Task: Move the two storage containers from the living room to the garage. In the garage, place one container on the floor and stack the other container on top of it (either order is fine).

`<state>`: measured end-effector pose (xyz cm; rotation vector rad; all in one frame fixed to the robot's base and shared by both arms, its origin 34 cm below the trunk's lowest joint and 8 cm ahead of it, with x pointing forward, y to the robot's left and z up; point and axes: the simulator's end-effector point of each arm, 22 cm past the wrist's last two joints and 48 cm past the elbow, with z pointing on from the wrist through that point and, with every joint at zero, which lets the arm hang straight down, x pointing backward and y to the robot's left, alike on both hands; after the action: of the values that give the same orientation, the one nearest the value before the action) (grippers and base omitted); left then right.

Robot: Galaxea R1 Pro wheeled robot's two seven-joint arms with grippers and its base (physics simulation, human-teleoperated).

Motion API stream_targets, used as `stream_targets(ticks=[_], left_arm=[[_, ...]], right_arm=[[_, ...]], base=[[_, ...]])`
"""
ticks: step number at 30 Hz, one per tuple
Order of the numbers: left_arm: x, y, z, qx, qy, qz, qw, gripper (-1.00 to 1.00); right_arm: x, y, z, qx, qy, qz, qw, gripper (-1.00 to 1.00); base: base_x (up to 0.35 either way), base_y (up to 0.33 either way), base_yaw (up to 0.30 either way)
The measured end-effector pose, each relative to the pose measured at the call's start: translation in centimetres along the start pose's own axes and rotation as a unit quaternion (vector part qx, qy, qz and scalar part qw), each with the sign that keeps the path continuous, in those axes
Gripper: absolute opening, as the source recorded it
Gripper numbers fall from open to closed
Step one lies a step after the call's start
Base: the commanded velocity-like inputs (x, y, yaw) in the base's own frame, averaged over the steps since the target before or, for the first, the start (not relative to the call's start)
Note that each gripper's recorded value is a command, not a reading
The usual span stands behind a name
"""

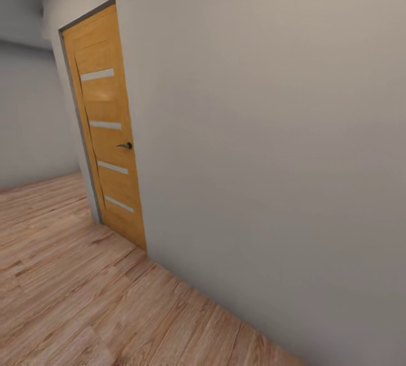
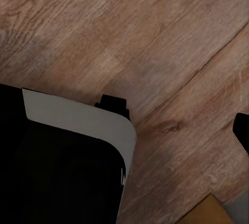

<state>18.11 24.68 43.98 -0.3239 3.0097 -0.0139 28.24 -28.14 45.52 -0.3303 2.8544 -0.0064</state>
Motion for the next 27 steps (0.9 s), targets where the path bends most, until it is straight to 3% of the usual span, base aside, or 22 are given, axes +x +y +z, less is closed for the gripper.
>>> stream_targets(ticks=[27], left_arm=[[-0.02, -0.2, 0.0, 0.001, 0.0, 0.0, 1.0, 1.0]], right_arm=[[0.06, -0.08, -0.02, -0.003, -0.001, 0.009, 0.9999, 1.0]], base=[[0.0, 0.0, 0.3]])
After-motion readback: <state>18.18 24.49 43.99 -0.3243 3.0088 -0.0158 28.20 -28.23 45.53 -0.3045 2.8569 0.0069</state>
